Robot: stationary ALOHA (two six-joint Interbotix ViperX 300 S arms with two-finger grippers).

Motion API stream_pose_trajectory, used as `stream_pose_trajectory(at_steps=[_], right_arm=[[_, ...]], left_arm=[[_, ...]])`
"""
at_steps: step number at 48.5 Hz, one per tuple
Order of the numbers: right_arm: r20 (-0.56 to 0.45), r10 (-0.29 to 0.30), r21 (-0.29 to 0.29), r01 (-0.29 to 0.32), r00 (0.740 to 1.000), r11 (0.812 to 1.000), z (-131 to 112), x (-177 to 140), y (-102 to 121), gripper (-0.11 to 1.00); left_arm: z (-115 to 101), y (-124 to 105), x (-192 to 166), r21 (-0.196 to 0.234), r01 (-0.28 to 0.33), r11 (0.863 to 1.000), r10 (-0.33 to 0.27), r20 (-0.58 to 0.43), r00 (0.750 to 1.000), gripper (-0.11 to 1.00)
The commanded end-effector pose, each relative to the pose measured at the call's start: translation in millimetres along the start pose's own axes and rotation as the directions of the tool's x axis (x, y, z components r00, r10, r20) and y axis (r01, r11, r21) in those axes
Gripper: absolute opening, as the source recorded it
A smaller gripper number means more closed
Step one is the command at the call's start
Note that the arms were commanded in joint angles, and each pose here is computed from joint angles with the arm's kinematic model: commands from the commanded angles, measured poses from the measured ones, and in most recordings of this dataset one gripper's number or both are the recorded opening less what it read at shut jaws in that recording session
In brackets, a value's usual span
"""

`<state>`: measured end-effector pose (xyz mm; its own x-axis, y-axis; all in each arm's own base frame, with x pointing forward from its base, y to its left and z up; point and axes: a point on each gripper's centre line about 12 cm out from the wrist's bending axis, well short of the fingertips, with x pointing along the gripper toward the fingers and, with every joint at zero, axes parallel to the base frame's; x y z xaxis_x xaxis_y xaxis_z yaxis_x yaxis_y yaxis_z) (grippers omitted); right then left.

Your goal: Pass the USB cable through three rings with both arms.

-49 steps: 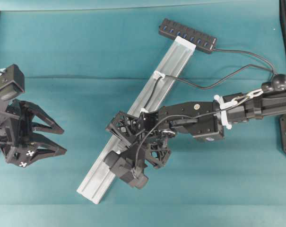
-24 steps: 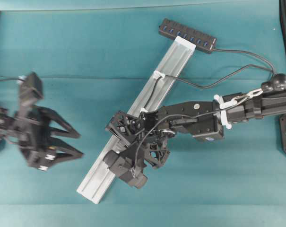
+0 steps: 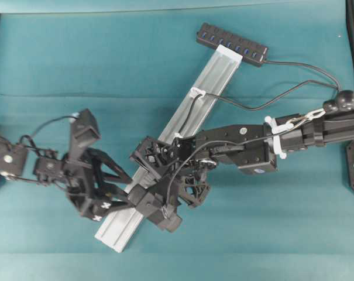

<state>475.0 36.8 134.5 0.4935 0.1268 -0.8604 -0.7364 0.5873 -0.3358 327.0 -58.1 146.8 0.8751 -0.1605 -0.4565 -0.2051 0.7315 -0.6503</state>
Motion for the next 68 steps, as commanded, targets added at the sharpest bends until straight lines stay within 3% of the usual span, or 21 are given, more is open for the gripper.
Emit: stream_pose_trajectory(at_steps=[1, 10, 35, 42, 54, 68], right_arm=[[0.008, -0.012, 0.008, 0.012, 1.000, 1.000, 0.1, -1.3, -3.3, 0.07], [0.004, -0.009, 0.010, 0.009, 1.000, 1.000, -1.3, -1.4, -3.8, 0.07], [0.004, -0.006, 0.010, 0.006, 1.000, 1.000, -1.0, -1.8, -2.8, 0.07], [0.003, -0.007, 0.012, 0.007, 1.000, 1.000, -1.5, -1.8, -3.3, 0.07], [0.003, -0.005, 0.010, 0.005, 1.000, 1.000, -1.5, -1.9, -2.2, 0.07], [0.002, -0.006, 0.015, 0.006, 1.000, 1.000, -2.0, -2.0, -2.6, 0.07]], left_arm=[[-2.6, -7.2, 6.1, -0.010, 0.020, 1.000, -0.020, -0.006, 1.000, 0.92], [-13.7, -3.9, 19.0, -0.020, 0.000, 1.000, -0.001, -0.044, 0.999, 0.92], [-11.8, -6.4, 27.8, -0.020, 0.003, 1.000, -0.003, -0.042, 0.999, 0.88], [-11.4, -6.1, 28.7, -0.019, 0.001, 1.000, -0.001, -0.042, 0.999, 0.73], [-12.5, -5.6, 27.8, -0.018, -0.011, 1.000, 0.011, -0.054, 0.998, 0.19], [-14.9, -2.8, 26.6, -0.015, -0.031, 0.999, 0.030, -0.071, 0.997, 0.13]])
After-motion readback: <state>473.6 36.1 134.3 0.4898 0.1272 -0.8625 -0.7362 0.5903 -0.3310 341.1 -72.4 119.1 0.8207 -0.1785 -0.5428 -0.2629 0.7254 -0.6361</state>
